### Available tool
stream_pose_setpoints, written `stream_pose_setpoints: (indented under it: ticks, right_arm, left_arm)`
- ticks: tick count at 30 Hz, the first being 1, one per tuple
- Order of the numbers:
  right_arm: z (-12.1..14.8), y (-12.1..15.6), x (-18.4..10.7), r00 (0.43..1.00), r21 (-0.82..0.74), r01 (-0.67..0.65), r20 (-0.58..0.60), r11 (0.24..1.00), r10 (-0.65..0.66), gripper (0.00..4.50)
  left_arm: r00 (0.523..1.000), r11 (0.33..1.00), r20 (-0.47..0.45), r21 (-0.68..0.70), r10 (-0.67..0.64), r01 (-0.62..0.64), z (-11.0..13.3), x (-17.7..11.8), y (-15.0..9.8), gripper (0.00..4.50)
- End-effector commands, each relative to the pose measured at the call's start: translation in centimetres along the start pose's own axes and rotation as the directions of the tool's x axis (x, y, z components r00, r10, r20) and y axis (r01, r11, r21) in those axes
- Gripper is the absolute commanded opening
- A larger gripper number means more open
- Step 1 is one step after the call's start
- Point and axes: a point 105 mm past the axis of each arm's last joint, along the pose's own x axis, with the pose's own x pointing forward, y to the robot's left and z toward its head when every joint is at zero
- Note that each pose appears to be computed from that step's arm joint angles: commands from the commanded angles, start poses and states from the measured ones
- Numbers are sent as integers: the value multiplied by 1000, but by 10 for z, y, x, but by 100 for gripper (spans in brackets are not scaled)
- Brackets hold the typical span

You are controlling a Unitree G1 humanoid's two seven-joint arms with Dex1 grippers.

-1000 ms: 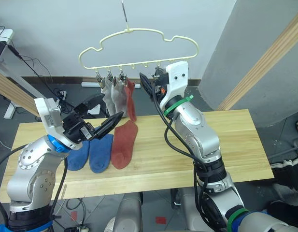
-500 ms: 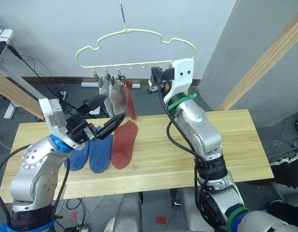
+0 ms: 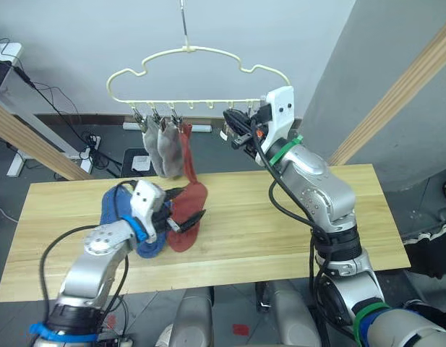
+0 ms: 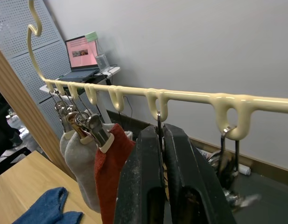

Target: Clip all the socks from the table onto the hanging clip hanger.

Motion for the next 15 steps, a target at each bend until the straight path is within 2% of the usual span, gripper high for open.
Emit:
stream_pose_setpoints:
  ticks: [1,5,8,12,15]
  right_arm:
    - [13,6,-1,999,-13,-30,37,999,31,2]
    - [14,3,-2,999,-15,-16,35,1000,16,2]
    - [14,2,-2,999,-19,-11,33,1000,11,2]
    - [15,0,-3,999,-26,-3,32,1000,3,2]
    - [16,-1,-3,999,-27,3,33,1000,-2,2]
  left_arm:
    - [998,997,-31,58,61,-60,-8,8,11,450]
    - [990,989,-71,100,121,-113,-18,17,26,450]
    - [992,997,-106,41,63,-59,-28,23,19,450]
    - [989,998,-135,-8,53,-55,-36,32,18,450]
    - [980,999,-196,-15,37,-41,-47,37,16,450]
